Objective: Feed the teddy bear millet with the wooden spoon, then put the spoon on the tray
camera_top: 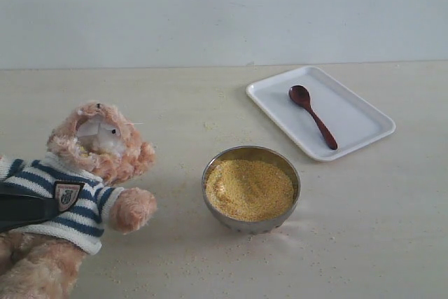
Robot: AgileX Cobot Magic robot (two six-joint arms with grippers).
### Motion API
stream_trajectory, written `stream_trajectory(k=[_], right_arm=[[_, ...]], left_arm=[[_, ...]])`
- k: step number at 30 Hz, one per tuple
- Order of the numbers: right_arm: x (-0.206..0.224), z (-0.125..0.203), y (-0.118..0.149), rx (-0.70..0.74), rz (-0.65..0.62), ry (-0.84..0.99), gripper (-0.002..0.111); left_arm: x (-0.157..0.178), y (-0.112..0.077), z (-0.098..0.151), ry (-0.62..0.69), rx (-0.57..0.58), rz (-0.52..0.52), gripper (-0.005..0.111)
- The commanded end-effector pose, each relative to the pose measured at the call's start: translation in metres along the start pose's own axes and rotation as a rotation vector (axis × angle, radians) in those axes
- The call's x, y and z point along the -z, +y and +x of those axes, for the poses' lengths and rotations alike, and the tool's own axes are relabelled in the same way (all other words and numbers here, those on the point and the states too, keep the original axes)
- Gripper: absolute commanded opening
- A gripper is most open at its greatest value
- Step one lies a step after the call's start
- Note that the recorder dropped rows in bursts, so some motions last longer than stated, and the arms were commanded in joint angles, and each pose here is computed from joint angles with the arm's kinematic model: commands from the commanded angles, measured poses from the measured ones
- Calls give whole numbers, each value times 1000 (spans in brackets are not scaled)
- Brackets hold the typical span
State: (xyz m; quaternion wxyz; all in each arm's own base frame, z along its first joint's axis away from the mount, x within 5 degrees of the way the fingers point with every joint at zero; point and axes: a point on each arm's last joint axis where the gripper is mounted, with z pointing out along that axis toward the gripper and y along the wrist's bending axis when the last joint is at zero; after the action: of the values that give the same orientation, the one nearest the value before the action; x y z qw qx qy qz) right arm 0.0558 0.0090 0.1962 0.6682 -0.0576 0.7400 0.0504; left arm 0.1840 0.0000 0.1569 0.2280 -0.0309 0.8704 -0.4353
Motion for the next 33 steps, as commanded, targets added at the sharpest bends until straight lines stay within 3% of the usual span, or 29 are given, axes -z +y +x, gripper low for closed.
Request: stream_trajectory(k=[1, 33], right_arm=[[1, 3, 0, 47, 0, 36, 0], [0, 1, 0, -31, 1, 9, 0]], left_arm=[[0, -2, -1, -11, 2, 25, 5], [0, -2, -1, -11, 2, 25, 5]])
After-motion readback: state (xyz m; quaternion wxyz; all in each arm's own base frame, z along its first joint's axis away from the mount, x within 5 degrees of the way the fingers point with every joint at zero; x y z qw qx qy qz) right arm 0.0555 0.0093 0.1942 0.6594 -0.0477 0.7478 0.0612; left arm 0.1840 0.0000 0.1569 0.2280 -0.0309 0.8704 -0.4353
